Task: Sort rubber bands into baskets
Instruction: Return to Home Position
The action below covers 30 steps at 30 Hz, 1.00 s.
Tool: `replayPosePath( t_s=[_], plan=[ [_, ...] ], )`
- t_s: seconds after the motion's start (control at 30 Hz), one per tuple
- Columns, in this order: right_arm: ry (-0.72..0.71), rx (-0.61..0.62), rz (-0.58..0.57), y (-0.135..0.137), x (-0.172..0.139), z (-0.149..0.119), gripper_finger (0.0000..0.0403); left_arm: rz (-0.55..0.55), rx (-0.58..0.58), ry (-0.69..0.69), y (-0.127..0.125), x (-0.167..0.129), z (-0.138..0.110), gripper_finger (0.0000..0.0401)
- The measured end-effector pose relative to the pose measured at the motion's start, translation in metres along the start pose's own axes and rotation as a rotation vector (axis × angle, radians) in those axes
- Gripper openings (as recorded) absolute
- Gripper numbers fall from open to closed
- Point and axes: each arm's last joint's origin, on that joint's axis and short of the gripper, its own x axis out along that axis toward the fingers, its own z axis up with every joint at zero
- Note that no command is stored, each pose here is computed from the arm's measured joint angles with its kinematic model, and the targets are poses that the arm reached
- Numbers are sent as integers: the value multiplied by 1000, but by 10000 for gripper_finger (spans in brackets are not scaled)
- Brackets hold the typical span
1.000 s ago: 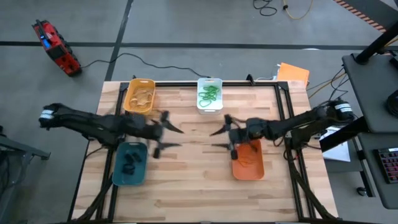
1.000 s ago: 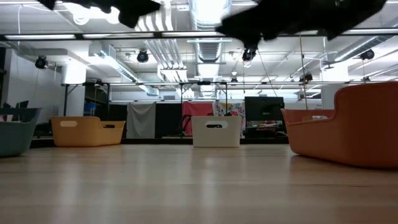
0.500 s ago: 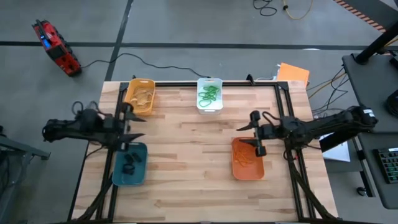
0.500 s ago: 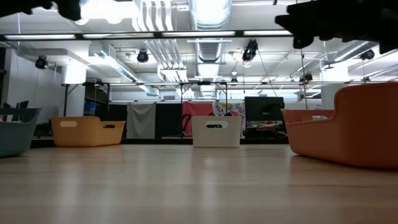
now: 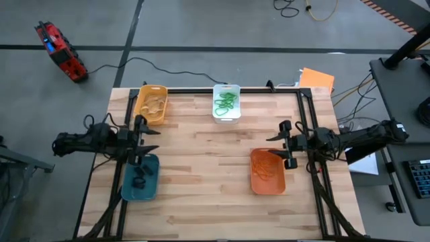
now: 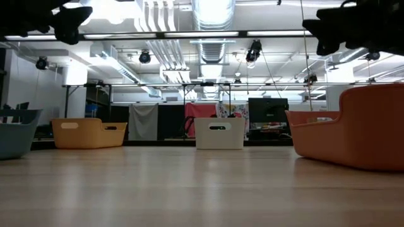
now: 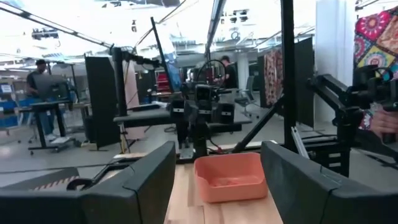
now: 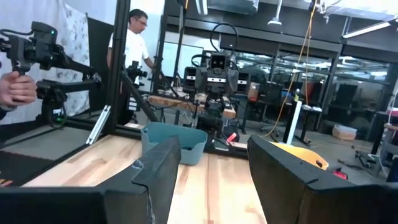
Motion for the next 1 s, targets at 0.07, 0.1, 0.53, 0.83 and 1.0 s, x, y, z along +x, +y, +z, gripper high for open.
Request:
replayPosePath(
  t_s=[0.07,0.1,0.53,0.83,1.0],
  plan=[
    [-5,1,-2,1,-4,-3,183,0,-8,3,0,0,-4,220],
    [-7,3,-2,1,-6,-5,183,-1,-16,4,-1,-1,-6,220],
    [-46,-35,-8,1,-10,-3,183,21,-72,58,-5,6,-57,220],
    [12,-99,3,2,-9,-9,183,38,-77,192,-5,6,-68,220],
    [160,46,25,5,-10,-24,183,38,-79,191,-5,7,-62,220]
  ],
)
